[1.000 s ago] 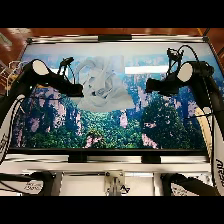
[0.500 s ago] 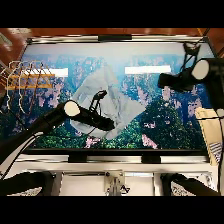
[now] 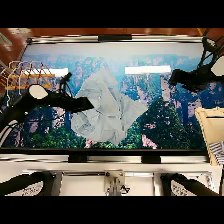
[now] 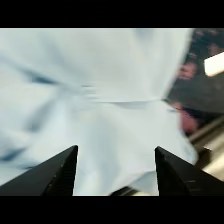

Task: Fold the shirts.

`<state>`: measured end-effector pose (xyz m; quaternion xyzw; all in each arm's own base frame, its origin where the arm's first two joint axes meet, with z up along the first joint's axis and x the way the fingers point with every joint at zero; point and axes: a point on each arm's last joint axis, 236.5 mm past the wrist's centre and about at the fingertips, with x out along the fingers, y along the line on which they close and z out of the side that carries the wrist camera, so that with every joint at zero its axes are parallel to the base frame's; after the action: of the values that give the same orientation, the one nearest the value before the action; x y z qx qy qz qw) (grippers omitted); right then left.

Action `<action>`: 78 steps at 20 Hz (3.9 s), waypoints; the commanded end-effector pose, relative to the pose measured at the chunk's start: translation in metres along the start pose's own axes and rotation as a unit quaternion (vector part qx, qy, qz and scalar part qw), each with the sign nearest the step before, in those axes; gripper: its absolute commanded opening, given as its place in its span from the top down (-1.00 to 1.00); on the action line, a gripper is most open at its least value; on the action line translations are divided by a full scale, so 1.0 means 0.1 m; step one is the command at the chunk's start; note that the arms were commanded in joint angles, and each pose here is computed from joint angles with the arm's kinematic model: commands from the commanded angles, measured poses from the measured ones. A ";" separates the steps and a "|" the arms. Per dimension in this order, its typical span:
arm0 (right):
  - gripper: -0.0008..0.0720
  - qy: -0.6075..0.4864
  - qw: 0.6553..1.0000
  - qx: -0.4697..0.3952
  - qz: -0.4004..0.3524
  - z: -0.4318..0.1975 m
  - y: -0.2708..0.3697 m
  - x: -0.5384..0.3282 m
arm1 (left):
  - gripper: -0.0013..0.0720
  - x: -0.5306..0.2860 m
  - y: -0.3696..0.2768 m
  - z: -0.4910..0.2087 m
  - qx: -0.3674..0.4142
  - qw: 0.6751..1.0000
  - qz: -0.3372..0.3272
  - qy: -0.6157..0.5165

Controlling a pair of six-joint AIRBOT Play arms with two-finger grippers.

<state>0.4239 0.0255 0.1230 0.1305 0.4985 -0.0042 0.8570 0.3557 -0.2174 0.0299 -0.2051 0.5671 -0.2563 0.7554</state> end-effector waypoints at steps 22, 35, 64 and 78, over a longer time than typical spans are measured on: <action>-0.92 0.189 0.962 -0.071 0.186 -1.21 1.86 1.56 | 0.82 0.15 1.04 -0.13 -0.017 0.995 0.085 0.046; 0.80 0.217 0.954 -0.100 0.180 -1.55 2.06 1.64 | 0.81 -0.90 0.21 0.17 0.107 0.986 0.068 -0.105; -0.93 0.097 0.896 -0.368 0.227 -0.87 2.15 1.50 | 0.81 -0.52 -0.10 -0.49 0.145 0.988 0.036 0.028; -0.01 0.095 0.771 -0.574 0.260 -1.54 2.47 2.11 | 0.81 -0.52 -0.10 -0.38 0.147 0.988 0.038 0.005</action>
<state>0.4326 0.3193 -0.0729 -0.2563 0.4421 0.5110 0.6912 0.2994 -0.1938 0.0633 -0.0668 0.5459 -0.3124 0.7746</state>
